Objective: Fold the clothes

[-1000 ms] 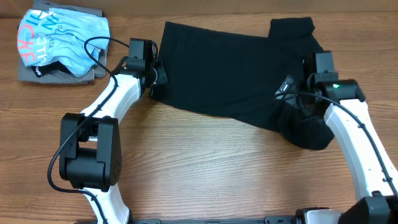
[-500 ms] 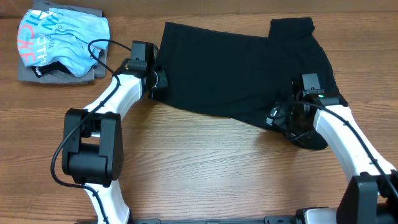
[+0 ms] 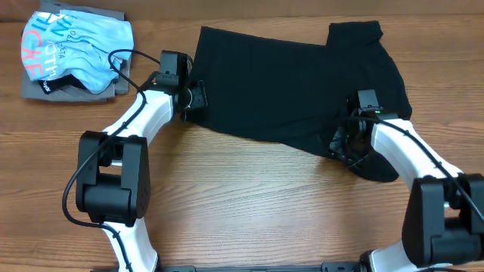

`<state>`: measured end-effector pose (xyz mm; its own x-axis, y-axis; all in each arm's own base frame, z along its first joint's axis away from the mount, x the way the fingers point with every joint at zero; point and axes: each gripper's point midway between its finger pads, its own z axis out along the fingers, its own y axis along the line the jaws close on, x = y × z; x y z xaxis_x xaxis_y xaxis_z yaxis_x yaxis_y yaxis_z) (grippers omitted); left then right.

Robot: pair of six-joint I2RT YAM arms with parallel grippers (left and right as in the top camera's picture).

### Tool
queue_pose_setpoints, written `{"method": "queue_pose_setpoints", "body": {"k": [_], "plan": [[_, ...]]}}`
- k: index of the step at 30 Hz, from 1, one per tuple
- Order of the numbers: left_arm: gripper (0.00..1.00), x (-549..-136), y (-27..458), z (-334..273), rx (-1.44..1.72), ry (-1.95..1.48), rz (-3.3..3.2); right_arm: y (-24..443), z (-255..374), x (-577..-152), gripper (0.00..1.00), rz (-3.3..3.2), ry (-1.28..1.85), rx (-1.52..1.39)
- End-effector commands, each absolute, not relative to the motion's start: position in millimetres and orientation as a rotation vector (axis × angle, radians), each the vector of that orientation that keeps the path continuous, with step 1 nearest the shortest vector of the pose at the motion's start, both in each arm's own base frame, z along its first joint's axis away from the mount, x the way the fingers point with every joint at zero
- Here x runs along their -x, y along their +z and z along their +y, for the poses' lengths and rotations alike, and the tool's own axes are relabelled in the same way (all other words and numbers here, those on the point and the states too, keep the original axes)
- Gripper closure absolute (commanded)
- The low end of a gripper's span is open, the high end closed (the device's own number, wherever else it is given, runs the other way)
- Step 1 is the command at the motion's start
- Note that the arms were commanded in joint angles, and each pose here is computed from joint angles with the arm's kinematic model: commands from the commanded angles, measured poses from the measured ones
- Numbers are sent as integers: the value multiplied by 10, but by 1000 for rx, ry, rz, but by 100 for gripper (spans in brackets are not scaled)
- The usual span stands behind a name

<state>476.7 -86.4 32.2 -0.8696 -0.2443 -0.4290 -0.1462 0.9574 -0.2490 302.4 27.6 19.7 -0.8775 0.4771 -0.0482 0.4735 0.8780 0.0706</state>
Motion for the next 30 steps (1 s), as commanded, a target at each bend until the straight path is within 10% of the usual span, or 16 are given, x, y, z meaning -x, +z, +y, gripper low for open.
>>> {"method": "queue_pose_setpoints", "body": {"k": [1,17,30], "plan": [[36,-4814,325,-881,243,-276,2636,146,179,-3042,63,2971,0,-751],[35,-4820,323,-856,219,-249,2634,561,-215,-3417,95,2840,-105,-803],[34,-4826,321,-818,227,-222,2631,680,-602,-3790,96,2682,-159,-718]]}}
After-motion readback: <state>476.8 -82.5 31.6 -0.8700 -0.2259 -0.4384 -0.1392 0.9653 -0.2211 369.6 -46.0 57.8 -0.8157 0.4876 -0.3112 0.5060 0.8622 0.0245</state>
